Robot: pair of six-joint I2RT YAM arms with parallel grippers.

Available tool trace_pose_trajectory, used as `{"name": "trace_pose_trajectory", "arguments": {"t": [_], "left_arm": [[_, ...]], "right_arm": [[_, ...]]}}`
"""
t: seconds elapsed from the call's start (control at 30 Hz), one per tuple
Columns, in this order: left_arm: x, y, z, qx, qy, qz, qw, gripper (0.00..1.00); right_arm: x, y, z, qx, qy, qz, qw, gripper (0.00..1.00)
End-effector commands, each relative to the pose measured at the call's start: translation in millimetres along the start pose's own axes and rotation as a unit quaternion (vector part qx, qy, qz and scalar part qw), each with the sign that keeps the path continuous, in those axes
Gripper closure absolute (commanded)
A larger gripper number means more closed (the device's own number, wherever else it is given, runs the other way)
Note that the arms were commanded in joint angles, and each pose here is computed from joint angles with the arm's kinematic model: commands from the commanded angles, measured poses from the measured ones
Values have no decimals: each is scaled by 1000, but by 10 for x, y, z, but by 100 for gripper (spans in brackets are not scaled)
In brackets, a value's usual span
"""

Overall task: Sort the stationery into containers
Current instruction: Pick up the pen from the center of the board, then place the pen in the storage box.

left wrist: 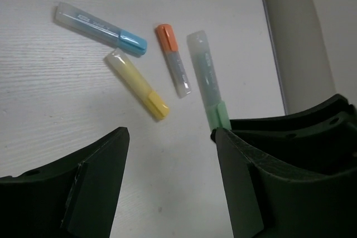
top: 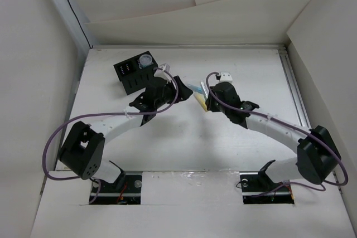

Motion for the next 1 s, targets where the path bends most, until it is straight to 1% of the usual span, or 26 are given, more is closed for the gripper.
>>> {"name": "trace_pose_trajectory", "arguments": {"t": [0.0, 0.03, 0.1, 0.2, 0.33, 0.47, 0.6, 0.63, 0.73, 0.87, 0.9, 0.97], "left_arm": [[-7, -196, -267, 32, -26, 66, 997, 40], [-8, -196, -323, 38, -36, 69, 996, 40], [-30, -186, -289, 43, -32, 74, 996, 40], [-49, -210, -291, 51, -32, 84, 995, 40], [-135, -147, -262, 54, -31, 68, 996, 40], [-183, -161, -292, 49, -33, 68, 996, 41], [-205, -165, -302, 49, -33, 68, 996, 51], [-206, -162, -301, 44, -33, 68, 996, 59], [-187, -173, -331, 44, -39, 68, 996, 66], [-187, -173, -331, 44, -39, 68, 996, 79], [-187, -159, -317, 40, -36, 65, 996, 86], [-192, -139, -312, 41, -37, 57, 997, 94]], "right_arm": [[153, 309, -100, 6, -7, -77, 997, 85], [158, 344, -111, 4, -8, -89, 996, 85], [212, 453, -126, 3, -7, -123, 992, 85], [240, 523, -97, 11, 0, -146, 989, 85], [300, 628, -110, 12, 1, -180, 984, 85], [362, 739, -125, 16, 3, -203, 979, 85], [379, 785, -141, 15, 2, -219, 976, 85], [386, 794, -133, 16, 5, -224, 974, 85], [388, 798, -132, 11, 7, -224, 975, 85], [380, 837, -128, 11, 8, -237, 971, 85], [383, 851, -142, 6, 6, -240, 971, 85], [365, 856, -113, 7, 13, -242, 970, 84]]}}
Point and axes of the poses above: each gripper's point midway between its finger pads, its own x axis back along the fingers, its own y axis along the line the jaws close on, z = x × y, the point moved 6 cm from there along x, back along the fingers, and after that the axes turned 7 degrees about -x, right-handed, at the moved point
